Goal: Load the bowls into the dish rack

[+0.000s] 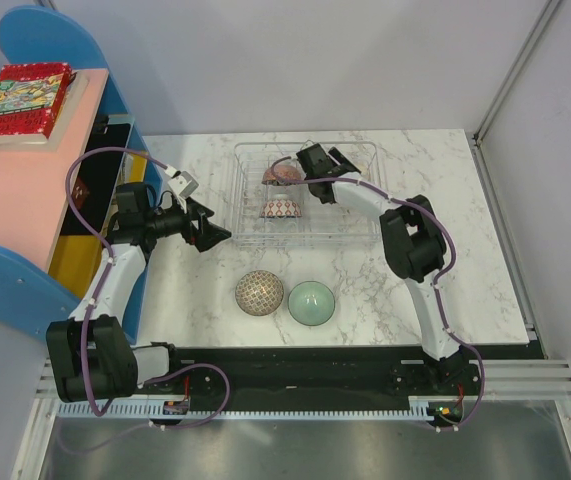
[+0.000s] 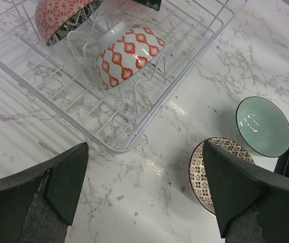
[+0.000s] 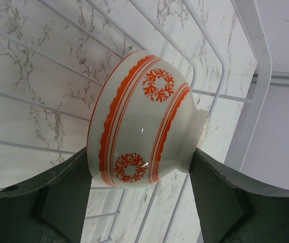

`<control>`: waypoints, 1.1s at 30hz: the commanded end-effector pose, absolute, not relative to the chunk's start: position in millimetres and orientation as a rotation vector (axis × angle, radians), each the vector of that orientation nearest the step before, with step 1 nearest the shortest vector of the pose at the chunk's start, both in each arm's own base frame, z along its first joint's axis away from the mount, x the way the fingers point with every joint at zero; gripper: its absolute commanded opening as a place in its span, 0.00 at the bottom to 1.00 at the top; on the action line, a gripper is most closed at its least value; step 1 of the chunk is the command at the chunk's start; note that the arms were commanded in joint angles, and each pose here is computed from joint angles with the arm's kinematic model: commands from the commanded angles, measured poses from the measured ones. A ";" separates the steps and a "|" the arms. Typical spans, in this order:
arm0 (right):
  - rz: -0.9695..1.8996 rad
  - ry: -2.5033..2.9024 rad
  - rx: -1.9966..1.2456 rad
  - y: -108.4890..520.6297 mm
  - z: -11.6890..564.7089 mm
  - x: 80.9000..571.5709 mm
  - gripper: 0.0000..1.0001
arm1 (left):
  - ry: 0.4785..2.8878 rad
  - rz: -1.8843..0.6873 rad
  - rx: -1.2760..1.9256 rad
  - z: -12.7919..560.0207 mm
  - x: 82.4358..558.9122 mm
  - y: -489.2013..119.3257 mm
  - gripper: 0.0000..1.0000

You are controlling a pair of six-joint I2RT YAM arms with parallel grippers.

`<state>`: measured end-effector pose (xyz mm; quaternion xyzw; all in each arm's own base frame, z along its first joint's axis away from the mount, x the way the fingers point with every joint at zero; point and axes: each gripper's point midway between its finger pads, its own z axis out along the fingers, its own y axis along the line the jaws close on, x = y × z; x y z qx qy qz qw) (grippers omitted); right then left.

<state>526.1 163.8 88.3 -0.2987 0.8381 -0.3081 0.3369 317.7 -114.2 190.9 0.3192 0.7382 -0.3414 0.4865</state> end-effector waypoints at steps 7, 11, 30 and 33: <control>-0.721 2.203 -0.790 174.0 90.6 525.0 0.97 | 1.735 -0.821 0.821 199.8 314.4 -116.1 1.00; -0.626 2.225 -0.793 182.5 97.1 519.1 0.97 | 1.729 -0.827 0.827 201.2 314.8 -116.7 1.00; 0.095 2.091 -0.734 264.7 221.6 479.0 0.98 | 1.828 -0.854 0.938 162.1 336.5 -157.1 1.00; 0.158 2.087 -0.752 283.8 220.8 472.7 0.98 | 1.849 -0.855 0.942 153.3 336.8 -158.6 1.00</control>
